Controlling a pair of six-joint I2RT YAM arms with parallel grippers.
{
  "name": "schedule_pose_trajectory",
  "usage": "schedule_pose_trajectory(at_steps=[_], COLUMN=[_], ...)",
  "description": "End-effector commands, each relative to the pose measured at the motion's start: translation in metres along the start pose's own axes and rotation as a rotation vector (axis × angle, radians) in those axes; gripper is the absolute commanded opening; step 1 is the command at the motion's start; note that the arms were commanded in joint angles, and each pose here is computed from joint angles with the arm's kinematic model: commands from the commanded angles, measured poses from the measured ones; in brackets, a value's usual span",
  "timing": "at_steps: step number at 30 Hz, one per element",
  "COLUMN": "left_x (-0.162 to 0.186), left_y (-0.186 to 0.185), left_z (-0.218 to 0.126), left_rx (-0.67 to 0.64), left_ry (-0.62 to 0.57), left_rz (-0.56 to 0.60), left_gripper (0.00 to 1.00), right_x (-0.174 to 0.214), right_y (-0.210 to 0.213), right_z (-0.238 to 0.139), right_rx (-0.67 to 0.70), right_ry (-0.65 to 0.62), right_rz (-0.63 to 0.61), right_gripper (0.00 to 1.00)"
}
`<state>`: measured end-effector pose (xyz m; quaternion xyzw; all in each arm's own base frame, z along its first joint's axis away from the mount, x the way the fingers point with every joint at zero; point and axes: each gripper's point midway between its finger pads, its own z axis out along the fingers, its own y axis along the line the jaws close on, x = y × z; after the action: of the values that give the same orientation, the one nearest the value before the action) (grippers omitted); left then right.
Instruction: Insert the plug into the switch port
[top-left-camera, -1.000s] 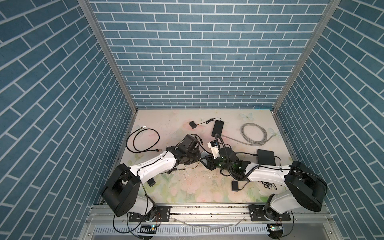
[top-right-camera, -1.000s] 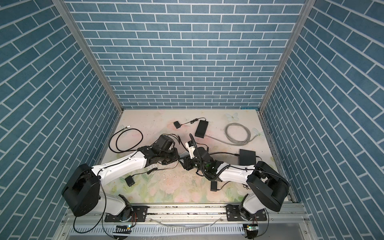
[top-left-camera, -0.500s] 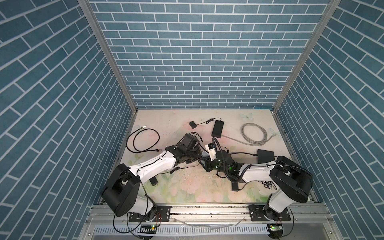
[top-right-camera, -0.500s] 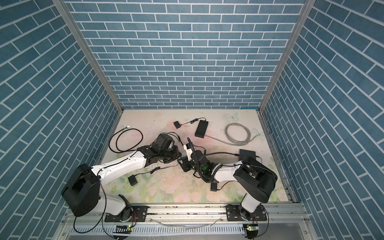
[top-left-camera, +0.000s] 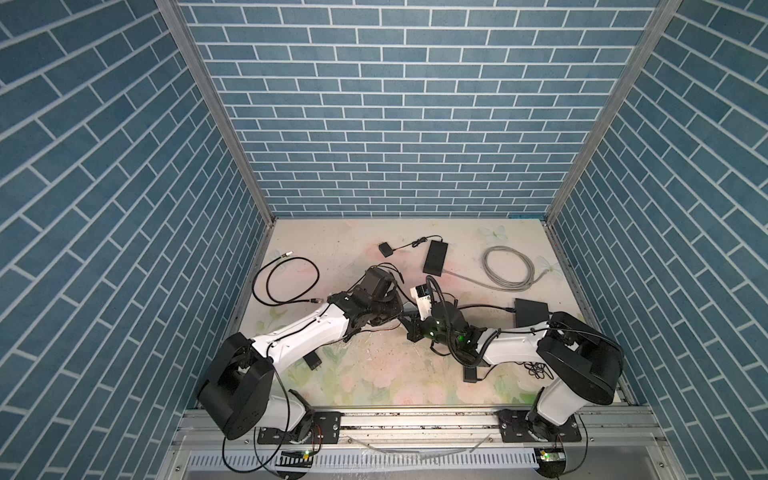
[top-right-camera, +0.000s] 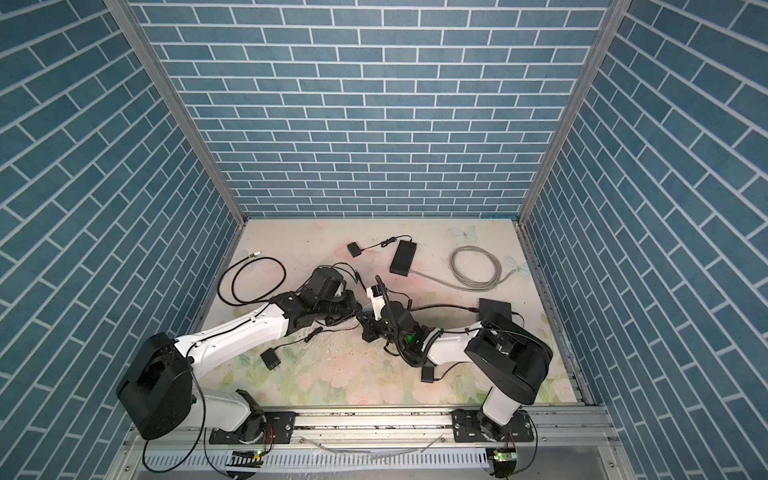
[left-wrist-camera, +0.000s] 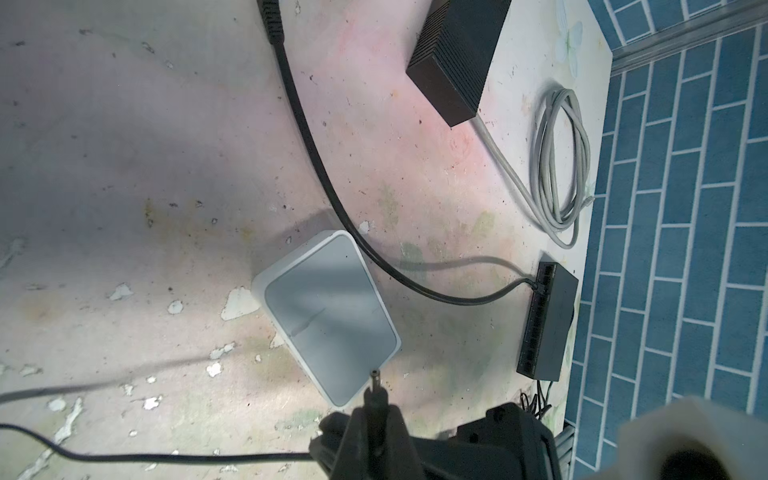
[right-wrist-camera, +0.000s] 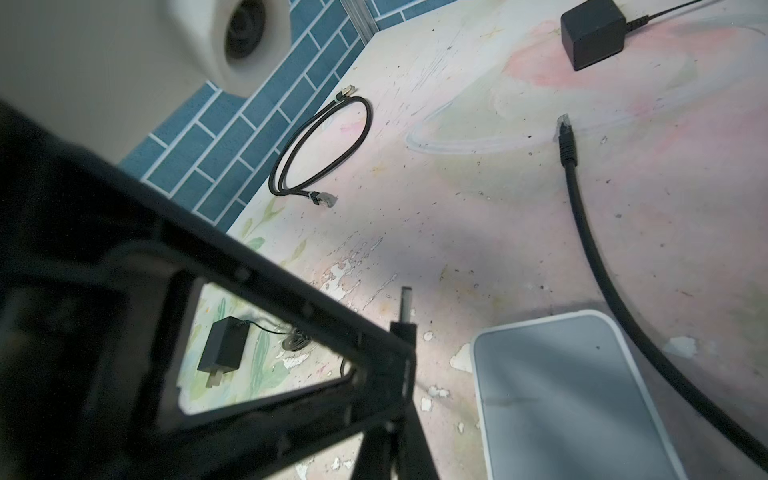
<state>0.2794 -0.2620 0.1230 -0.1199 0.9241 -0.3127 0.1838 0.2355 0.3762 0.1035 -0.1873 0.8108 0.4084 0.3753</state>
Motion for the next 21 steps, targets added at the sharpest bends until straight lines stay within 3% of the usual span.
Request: schedule_pose_trajectory(at_steps=[1,4,7,13,21], left_x=[-0.002,-0.009,-0.013,-0.01,-0.004], left_y=[0.015,0.02,0.022,0.014,0.02], left_z=[-0.005,-0.011,-0.012,-0.007,0.005], left_rx=[-0.049,-0.067,-0.052,-0.002,-0.024], left_ry=[-0.029,-0.06,-0.06,-0.013,0.025], left_rz=[0.014,0.028,0.02,0.029,0.041], left_gripper=[0.25,0.38,0.44,0.44,0.36], right_x=[0.002,0.014,0.021,0.02,0.021], right_y=[0.003,0.007,0.007,0.01,0.016], right_z=[0.001,0.003,0.005,0.01,0.013], right_rx=[-0.02,-0.048,-0.053,-0.067,-0.077], right_ry=[0.006,0.065,0.095,0.108,0.112], right_rz=[0.001,-0.004,-0.002,-0.005,-0.012], right_gripper=[0.0,0.0,0.0,0.0,0.0])
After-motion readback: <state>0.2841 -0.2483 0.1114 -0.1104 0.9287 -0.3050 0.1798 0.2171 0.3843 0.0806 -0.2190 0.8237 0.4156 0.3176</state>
